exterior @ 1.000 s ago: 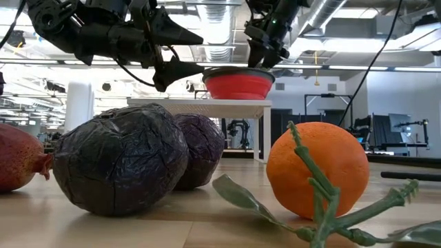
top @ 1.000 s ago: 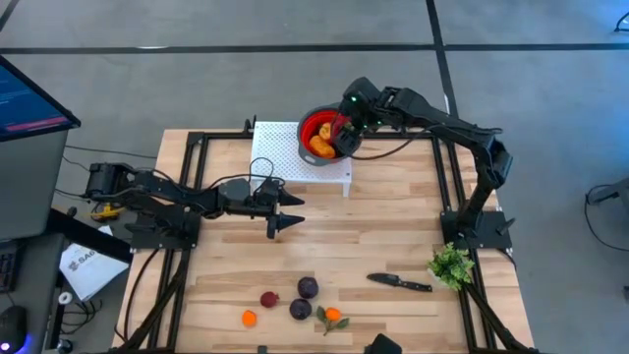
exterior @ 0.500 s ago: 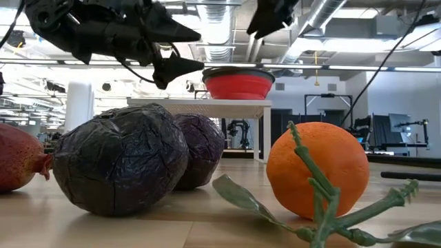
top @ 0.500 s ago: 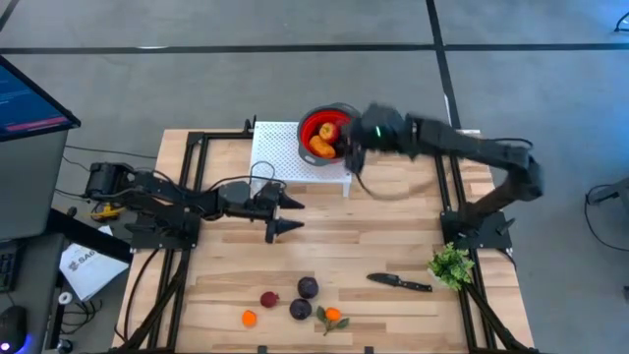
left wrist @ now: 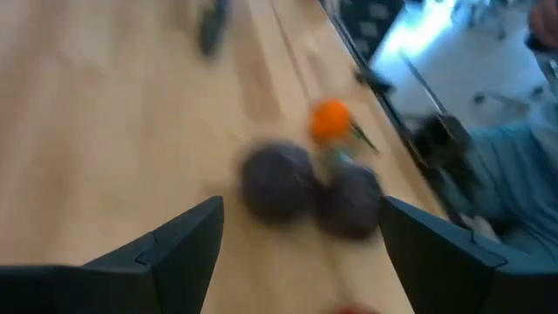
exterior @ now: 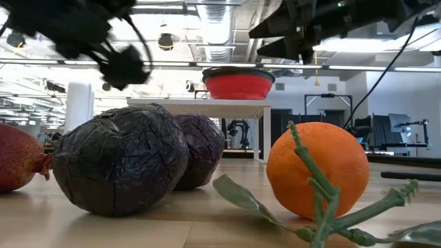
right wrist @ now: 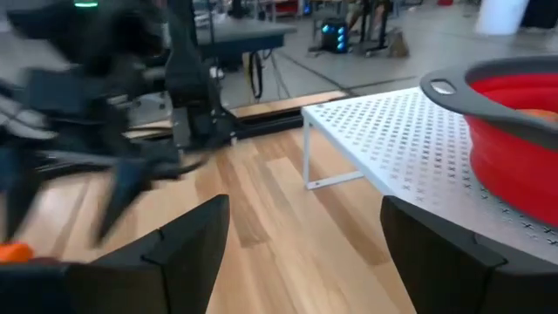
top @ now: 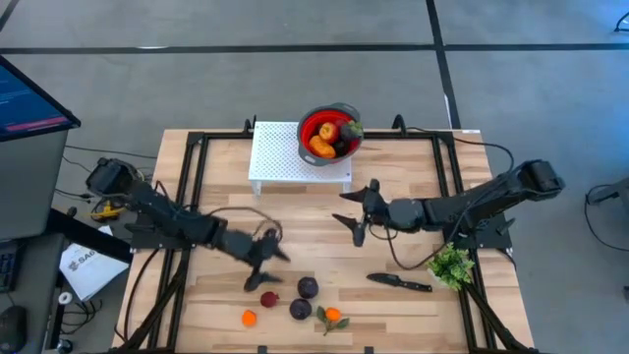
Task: Pick & Place Fruit
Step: Put the pomegranate into the red strainer on the shelf
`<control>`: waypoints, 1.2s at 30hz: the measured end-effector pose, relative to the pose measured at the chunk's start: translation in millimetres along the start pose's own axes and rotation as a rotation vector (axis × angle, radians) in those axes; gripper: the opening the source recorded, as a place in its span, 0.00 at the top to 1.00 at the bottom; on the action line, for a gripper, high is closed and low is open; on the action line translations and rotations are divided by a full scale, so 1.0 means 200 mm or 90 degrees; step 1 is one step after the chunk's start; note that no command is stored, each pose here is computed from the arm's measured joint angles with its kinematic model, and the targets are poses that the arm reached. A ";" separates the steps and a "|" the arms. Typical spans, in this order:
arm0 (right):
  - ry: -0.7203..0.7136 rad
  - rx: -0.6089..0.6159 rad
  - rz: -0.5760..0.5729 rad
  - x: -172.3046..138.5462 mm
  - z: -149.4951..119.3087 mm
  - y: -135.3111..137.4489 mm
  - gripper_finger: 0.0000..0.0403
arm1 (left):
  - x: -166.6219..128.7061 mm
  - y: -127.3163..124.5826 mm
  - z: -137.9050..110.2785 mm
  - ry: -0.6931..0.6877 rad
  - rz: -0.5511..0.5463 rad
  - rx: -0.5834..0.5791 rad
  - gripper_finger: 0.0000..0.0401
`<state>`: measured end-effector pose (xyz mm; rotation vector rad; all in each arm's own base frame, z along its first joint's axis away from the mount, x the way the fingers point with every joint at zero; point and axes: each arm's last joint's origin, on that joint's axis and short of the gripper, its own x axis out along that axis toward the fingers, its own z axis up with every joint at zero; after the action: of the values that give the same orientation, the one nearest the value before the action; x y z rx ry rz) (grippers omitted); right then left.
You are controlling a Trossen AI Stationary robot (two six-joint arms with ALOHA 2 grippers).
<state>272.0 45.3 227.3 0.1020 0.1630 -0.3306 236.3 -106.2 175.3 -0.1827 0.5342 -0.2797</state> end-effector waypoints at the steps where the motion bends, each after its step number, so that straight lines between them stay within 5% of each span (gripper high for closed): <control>1: -0.003 -0.002 -0.006 0.01 -0.01 0.01 0.28 | 0.00 -0.05 -0.01 0.026 -0.004 -0.013 0.26; 5: -0.003 -0.024 -0.005 0.04 -0.05 0.03 0.28 | -0.03 -0.19 -0.04 0.111 0.019 -0.104 0.26; 13: -0.010 -0.053 0.002 0.06 -0.08 0.05 0.28 | 0.00 -0.30 -0.18 0.128 0.114 -0.237 0.26; 22: -0.015 -0.086 0.027 0.00 -0.09 0.14 0.28 | 0.16 -0.29 -0.33 0.169 0.145 -0.255 0.27; 27: -0.017 -0.093 0.010 -0.03 -0.10 0.18 0.28 | 0.18 -0.28 -0.34 0.170 0.152 -0.249 0.37; 33: -0.008 -0.116 0.037 -0.05 -0.11 0.21 0.28 | 0.17 -0.16 -0.23 0.139 0.169 -0.220 0.61; 36: -0.006 -0.147 0.072 -0.05 -0.11 0.21 0.28 | 0.14 -0.04 -0.10 0.088 0.191 -0.191 0.62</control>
<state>274.3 90.8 209.5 -0.1181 0.1838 -0.1983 247.7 -124.7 146.4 -0.3709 0.7303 0.0830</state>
